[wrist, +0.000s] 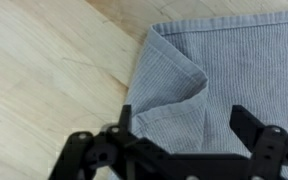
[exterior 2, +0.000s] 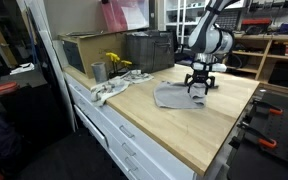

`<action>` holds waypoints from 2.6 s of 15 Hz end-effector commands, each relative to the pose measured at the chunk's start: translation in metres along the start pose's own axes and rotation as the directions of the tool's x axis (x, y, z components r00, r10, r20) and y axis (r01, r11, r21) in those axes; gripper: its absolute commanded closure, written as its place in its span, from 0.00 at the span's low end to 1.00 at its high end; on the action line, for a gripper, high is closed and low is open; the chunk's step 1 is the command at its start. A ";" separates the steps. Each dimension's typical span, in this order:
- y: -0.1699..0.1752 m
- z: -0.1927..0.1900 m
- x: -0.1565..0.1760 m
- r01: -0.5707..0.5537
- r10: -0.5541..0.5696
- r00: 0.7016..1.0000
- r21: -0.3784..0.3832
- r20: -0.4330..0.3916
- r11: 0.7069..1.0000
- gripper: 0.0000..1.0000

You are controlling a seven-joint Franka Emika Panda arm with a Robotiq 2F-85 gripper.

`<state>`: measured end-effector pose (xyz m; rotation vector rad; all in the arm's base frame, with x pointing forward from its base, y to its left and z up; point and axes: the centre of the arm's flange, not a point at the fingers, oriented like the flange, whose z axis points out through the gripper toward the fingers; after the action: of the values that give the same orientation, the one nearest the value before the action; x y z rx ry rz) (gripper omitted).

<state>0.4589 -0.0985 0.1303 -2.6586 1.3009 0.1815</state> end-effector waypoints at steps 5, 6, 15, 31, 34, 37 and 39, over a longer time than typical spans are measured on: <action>-0.008 0.004 0.021 0.011 -0.011 1.000 0.024 -0.007 1.000 0.00; -0.008 0.006 0.022 0.011 -0.011 1.000 0.021 -0.002 1.000 0.00; -0.019 0.003 0.019 -0.077 0.076 0.996 0.012 0.051 0.997 0.00; -0.013 0.000 0.012 -0.348 0.348 0.933 -0.020 0.088 0.937 0.76; -0.012 -0.012 0.012 -0.340 0.341 0.938 -0.032 0.060 0.940 0.98; -0.010 -0.030 0.007 -0.328 0.331 0.944 -0.100 0.008 0.939 1.00; -0.005 -0.038 -0.003 -0.321 0.323 0.946 -0.182 -0.015 0.930 0.99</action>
<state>0.4785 -0.1083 0.1357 -2.4979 1.7456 0.3180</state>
